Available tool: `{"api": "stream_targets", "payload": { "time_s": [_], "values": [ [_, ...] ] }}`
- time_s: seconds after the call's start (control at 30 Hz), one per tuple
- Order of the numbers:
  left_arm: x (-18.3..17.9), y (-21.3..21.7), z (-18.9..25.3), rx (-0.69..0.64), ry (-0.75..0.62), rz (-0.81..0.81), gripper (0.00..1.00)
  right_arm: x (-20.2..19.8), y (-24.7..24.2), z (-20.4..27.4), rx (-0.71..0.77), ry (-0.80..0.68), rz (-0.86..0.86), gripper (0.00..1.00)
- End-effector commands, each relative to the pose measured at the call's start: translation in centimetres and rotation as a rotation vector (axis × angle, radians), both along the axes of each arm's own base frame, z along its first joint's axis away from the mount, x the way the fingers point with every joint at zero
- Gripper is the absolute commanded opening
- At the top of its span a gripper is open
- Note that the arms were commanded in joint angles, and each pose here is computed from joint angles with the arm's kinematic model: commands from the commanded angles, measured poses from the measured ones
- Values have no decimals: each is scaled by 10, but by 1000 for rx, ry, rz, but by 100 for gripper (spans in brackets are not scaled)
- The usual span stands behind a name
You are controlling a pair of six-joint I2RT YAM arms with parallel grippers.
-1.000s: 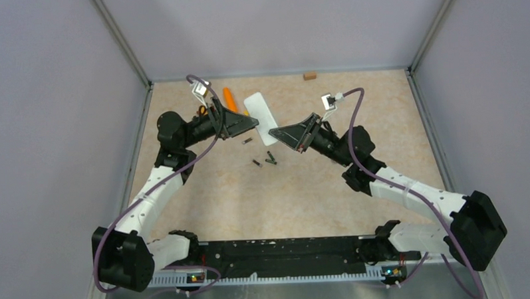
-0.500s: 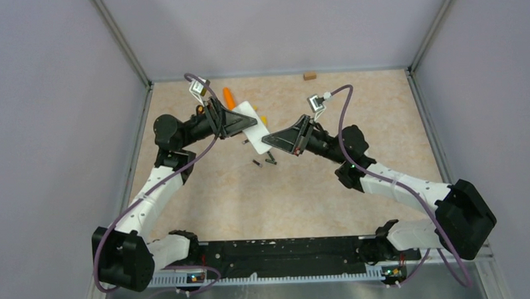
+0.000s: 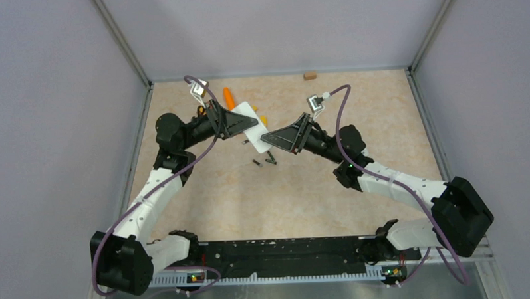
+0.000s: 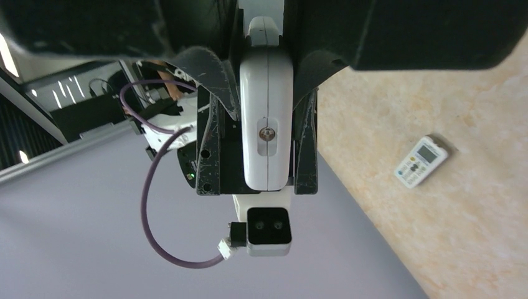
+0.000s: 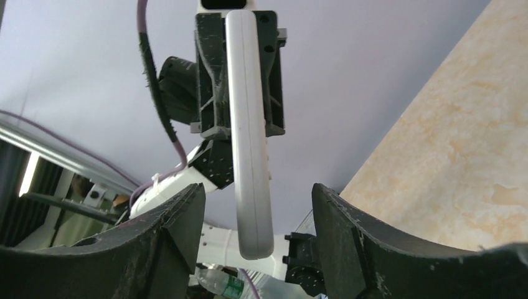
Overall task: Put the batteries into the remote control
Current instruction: Adjust the remote control.
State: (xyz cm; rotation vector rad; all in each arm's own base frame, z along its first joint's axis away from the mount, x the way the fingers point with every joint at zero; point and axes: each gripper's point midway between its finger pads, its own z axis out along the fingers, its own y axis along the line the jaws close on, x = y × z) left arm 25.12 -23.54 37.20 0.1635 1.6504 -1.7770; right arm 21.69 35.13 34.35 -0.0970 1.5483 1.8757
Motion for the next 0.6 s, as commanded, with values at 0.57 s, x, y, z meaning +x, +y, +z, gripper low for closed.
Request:
{"api": "stream_targets", "payload": {
  "time_s": [0.57],
  "values": [
    [16,21,11,-67,18,249,0,33,27,16,-14,25,-172,56]
  ]
}}
